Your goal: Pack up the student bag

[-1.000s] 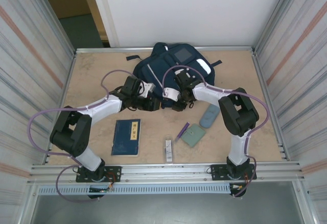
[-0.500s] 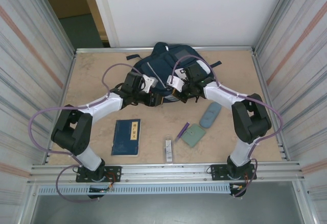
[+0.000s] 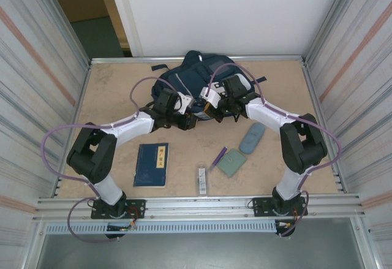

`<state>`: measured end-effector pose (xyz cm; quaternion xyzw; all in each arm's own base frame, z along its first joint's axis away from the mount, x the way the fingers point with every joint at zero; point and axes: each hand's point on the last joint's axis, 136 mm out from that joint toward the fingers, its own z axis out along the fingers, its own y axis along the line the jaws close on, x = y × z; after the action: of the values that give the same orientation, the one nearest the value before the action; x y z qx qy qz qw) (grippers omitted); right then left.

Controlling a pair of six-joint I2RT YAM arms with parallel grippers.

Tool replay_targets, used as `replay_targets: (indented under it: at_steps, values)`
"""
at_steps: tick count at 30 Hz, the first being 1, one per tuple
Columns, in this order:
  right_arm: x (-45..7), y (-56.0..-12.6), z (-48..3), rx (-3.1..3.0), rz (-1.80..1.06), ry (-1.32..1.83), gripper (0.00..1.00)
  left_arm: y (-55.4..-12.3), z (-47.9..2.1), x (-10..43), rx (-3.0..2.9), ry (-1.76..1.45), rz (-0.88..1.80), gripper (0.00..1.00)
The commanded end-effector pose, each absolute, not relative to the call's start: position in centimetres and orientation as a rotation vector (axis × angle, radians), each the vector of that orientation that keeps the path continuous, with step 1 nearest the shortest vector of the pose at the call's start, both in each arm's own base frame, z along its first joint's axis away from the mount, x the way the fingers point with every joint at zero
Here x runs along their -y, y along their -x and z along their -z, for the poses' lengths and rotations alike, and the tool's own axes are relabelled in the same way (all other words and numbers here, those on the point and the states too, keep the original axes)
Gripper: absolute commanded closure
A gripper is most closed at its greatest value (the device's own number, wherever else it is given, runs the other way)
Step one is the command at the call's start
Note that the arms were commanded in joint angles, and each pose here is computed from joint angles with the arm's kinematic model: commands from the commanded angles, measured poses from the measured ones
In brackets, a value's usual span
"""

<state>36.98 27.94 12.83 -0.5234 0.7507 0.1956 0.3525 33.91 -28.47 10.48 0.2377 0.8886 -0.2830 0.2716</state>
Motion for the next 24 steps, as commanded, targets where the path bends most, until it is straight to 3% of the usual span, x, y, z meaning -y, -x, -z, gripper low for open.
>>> replay_targets:
  at_steps: [1,8,12,16,17,24]
  values:
    - [-29.1,-36.2,-16.8,-1.826,-0.567,1.327,1.00,-36.0,-11.4,27.2,-2.376,-0.590,0.601,0.77]
    - [-28.5,-35.9,-17.4,-1.822,-0.561,1.315,1.00,-36.6,-11.3,26.0,-2.377,-0.596,0.494,0.98]
    - [-28.1,-36.1,-17.3,-1.832,-0.555,1.309,1.00,-36.3,-11.8,26.0,-2.348,-0.630,0.497,1.00]
    - [-28.0,-36.1,-17.2,-1.834,-0.565,1.307,1.00,-35.7,-12.0,26.7,-2.333,-0.670,0.553,0.62]
    - [-28.1,-36.0,-17.2,-1.831,-0.570,1.307,1.00,-35.7,-12.1,26.8,-2.332,-0.670,0.562,0.57]
    - [-28.6,-35.7,-17.8,-1.817,-0.619,1.298,1.00,-36.5,-11.5,27.1,-2.348,-0.590,0.582,0.49]
